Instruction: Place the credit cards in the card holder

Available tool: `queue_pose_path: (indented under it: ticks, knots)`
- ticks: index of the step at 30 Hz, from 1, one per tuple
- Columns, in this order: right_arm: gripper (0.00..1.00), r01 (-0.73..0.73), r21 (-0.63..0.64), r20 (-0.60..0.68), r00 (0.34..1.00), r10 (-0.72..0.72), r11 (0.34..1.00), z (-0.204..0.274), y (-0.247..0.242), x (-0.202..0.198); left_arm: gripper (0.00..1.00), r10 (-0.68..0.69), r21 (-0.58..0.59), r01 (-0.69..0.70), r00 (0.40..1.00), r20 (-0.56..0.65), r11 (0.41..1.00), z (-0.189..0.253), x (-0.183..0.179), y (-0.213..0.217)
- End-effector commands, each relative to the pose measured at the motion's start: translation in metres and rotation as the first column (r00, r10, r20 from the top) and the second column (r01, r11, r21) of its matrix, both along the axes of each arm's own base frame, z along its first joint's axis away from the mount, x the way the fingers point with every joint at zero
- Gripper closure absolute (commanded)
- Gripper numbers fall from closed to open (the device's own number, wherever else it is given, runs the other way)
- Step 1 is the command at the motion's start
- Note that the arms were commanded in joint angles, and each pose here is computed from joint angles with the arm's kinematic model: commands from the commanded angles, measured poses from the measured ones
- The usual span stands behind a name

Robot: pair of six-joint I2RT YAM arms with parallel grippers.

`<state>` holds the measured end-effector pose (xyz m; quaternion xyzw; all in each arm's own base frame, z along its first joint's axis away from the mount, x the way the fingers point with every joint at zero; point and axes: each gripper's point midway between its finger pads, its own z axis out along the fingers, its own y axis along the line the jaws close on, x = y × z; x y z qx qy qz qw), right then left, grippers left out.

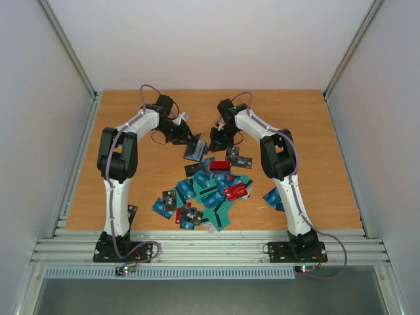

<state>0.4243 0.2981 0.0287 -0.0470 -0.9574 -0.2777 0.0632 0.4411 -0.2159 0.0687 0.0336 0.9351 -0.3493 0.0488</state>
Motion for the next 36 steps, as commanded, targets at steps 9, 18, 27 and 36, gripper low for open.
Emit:
queue_pose_path:
  ticks: [9,18,27,36]
  knots:
    - [0.86,0.031,0.046,-0.018,0.999,-0.031,0.998,-0.001,0.007,0.003,0.72,-0.054,0.015,0.055,0.996,-0.07,0.998,-0.023,-0.008,-0.019]
    - [0.89,0.05,0.104,-0.039,0.998,-0.046,0.993,0.01,0.013,-0.002,0.76,-0.109,0.169,0.121,0.991,-0.078,0.978,-0.033,-0.019,-0.014]
    - [0.9,0.063,0.134,-0.048,0.997,-0.057,0.989,0.026,0.017,-0.007,0.64,-0.183,0.366,0.192,0.981,-0.058,0.911,-0.039,-0.028,-0.011]
    - [0.9,0.058,0.202,-0.04,0.998,-0.051,0.978,0.047,0.026,-0.012,0.65,-0.156,0.415,0.187,0.982,-0.109,0.89,-0.056,-0.033,-0.004]
